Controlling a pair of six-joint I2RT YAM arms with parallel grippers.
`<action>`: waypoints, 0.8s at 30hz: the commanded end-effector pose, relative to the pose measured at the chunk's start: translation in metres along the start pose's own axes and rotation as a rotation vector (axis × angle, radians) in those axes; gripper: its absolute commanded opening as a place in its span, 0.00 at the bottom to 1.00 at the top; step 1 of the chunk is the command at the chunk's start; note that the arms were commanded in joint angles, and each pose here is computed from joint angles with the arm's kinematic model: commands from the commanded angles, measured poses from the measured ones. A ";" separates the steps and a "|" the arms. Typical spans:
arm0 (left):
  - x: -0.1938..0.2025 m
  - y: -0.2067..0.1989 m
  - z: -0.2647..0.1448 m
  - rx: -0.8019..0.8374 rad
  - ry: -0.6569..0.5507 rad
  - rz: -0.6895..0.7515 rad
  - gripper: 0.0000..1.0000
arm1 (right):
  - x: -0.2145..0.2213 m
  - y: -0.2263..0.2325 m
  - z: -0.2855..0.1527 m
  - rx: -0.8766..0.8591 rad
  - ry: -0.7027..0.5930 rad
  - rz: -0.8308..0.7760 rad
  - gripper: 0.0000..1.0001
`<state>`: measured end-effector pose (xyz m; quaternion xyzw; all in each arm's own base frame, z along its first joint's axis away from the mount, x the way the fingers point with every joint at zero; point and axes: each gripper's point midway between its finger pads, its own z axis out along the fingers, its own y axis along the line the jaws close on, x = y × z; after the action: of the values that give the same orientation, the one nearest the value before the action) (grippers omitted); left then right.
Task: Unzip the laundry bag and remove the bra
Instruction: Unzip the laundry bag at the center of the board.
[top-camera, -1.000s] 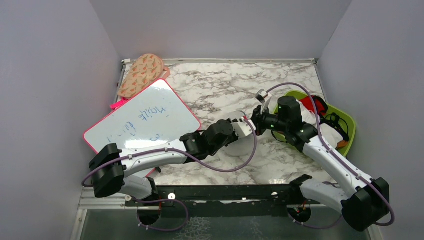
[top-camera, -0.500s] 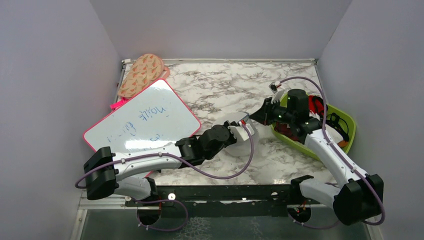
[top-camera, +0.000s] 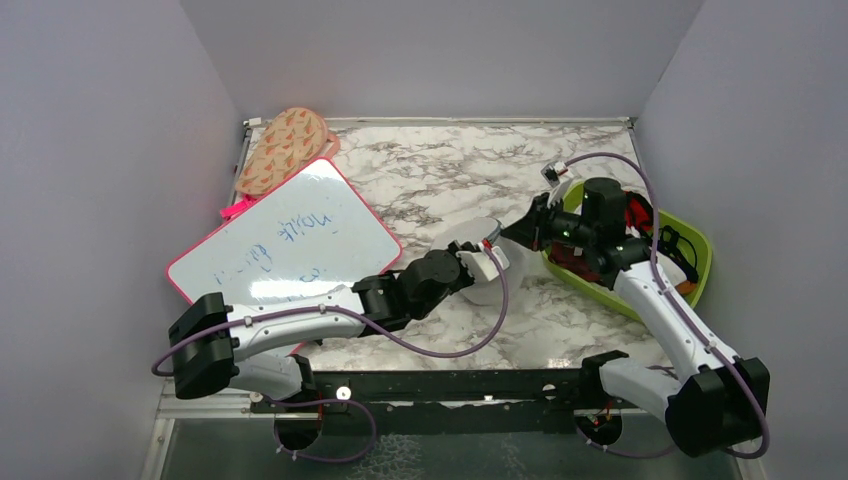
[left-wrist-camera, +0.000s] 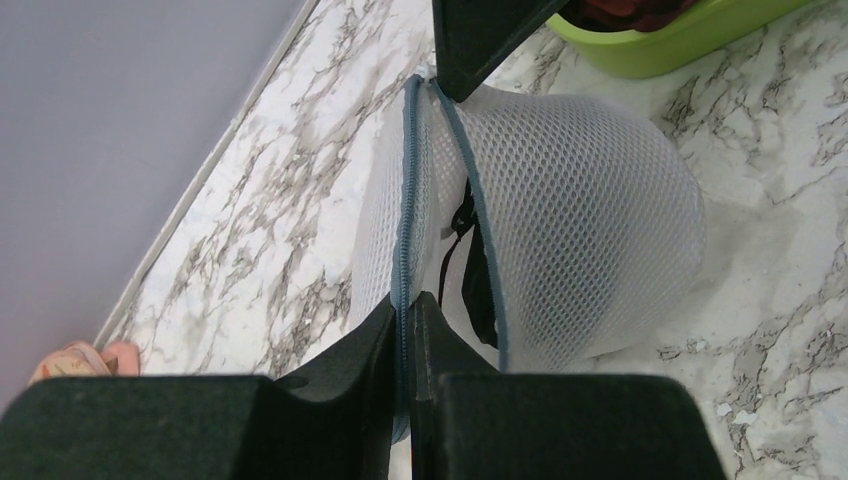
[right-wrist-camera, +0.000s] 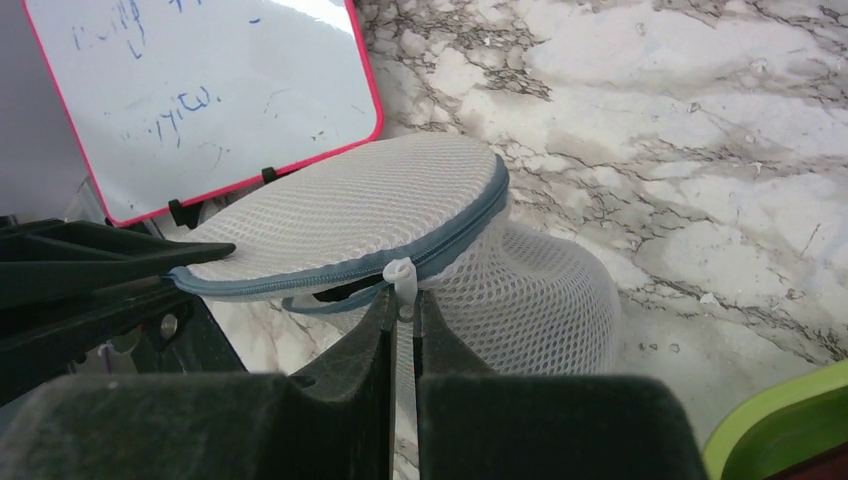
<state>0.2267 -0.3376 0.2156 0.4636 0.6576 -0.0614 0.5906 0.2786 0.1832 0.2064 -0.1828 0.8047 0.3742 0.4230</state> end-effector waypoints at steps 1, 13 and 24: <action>0.002 0.000 0.004 -0.023 0.034 -0.001 0.01 | -0.008 0.020 -0.004 -0.070 -0.025 -0.073 0.01; 0.001 0.004 0.003 -0.043 0.036 -0.022 0.41 | -0.005 0.036 0.000 -0.092 -0.014 -0.102 0.01; 0.002 0.006 0.003 -0.052 0.040 -0.024 0.34 | 0.014 0.068 0.013 -0.132 0.034 -0.121 0.01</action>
<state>0.2299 -0.3335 0.1952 0.4636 0.6783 -0.0370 0.5688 0.2389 0.2299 0.2123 -0.2619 0.7800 0.4005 0.4033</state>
